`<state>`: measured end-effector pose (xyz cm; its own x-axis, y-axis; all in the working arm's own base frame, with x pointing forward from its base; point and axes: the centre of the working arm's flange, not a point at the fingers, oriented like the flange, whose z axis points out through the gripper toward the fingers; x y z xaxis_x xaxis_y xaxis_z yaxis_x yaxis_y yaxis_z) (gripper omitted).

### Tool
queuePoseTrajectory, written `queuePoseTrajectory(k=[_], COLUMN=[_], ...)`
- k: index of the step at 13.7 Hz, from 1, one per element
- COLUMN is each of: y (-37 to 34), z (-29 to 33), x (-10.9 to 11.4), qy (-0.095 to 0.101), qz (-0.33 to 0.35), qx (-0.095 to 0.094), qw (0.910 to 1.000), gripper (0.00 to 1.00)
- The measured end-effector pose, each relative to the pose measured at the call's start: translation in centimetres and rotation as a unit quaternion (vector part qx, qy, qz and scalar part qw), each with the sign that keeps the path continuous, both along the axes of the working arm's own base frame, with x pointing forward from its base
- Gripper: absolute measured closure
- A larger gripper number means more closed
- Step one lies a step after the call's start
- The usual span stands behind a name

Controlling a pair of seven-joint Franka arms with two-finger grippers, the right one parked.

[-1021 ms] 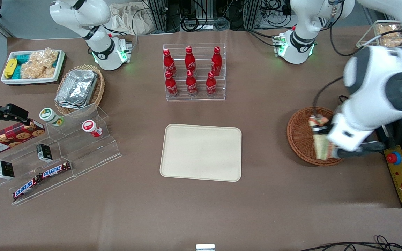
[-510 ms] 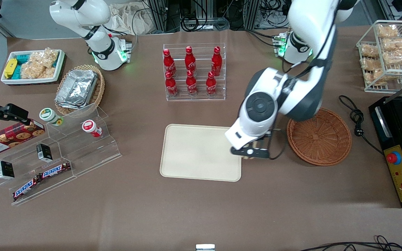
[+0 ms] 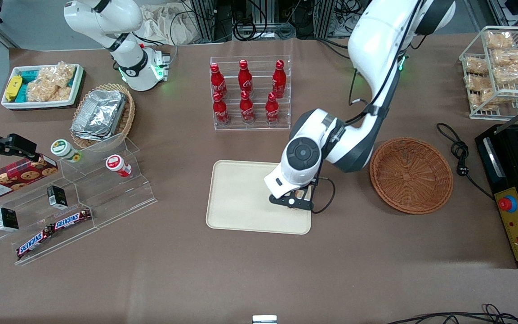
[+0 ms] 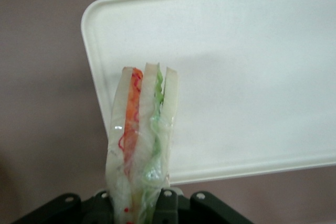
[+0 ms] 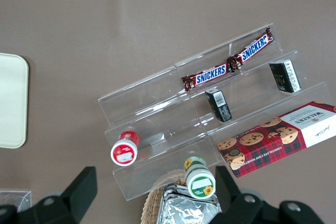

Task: Place sandwich from basket to tray
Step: 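Lower the sandwich onto the tray and open the left gripper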

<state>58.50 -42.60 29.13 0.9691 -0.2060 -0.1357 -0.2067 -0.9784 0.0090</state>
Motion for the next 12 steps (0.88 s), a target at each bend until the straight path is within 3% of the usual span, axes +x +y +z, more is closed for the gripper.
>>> queuePoseTrajectory(k=[6,8,10,12], y=[0.0,-0.2,-0.3,-0.2], z=[-3.4,-3.3,-3.7,-4.7], x=[0.5,0.8,1.3,1.6], qy=[-0.004,-0.017,-0.037,-0.043], qz=[0.037,0.051,0.06,0.064], qx=[0.003,-0.005,-0.018,-0.023], qw=[0.9993,0.9986,0.9974,0.9968], gripper=[0.83,0.81,0.61,0.43])
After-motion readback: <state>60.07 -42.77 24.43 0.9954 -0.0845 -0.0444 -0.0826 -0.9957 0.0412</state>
